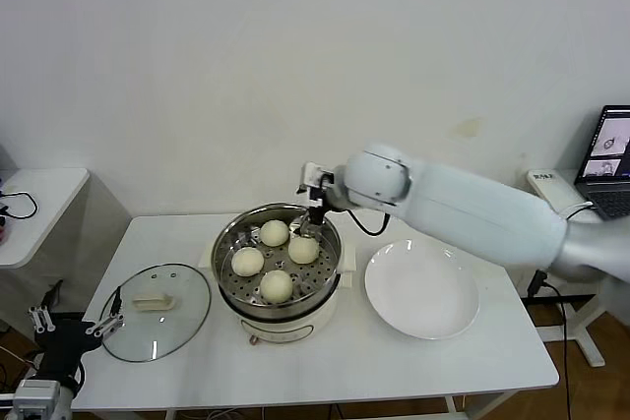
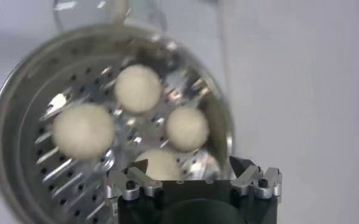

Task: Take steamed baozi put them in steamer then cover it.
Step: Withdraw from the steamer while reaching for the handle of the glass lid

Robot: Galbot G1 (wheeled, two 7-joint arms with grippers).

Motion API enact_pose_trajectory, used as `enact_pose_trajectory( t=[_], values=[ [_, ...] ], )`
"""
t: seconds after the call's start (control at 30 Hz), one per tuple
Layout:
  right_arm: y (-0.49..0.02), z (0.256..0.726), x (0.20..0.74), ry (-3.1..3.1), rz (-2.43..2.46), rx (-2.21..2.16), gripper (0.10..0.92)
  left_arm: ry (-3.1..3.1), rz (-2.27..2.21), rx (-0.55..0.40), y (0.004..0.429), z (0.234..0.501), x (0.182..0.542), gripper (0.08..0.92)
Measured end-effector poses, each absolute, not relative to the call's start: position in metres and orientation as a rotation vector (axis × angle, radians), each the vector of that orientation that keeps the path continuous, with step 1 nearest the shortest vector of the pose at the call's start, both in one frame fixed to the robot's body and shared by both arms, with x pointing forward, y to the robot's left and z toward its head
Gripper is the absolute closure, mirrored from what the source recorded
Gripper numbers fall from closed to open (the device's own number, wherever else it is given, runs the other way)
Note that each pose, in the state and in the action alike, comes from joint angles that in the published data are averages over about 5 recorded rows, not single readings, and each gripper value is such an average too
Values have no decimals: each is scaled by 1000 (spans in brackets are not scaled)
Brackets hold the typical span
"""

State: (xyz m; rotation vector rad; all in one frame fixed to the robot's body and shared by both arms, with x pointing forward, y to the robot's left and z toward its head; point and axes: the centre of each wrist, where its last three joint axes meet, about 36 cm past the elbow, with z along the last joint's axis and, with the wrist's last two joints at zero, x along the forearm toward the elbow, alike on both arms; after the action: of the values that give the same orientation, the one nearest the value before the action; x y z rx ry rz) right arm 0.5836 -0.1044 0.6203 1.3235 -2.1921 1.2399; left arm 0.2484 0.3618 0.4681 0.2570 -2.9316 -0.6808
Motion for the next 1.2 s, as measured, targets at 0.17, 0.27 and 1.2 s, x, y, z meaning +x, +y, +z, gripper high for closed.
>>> enact_pose_trajectory(
  t=[0.17, 0.27, 1.2],
  values=[
    [-138, 593, 564, -2503, 1094, 1259, 200, -2933, -670, 262, 360, 463, 249, 177],
    [-157, 573, 552, -2680, 984, 1213, 200, -2933, -666, 263, 359, 459, 248, 177],
    [-284, 387, 361, -3301, 180, 312, 199, -2730, -1413, 127, 384, 394, 256, 177]
  ],
)
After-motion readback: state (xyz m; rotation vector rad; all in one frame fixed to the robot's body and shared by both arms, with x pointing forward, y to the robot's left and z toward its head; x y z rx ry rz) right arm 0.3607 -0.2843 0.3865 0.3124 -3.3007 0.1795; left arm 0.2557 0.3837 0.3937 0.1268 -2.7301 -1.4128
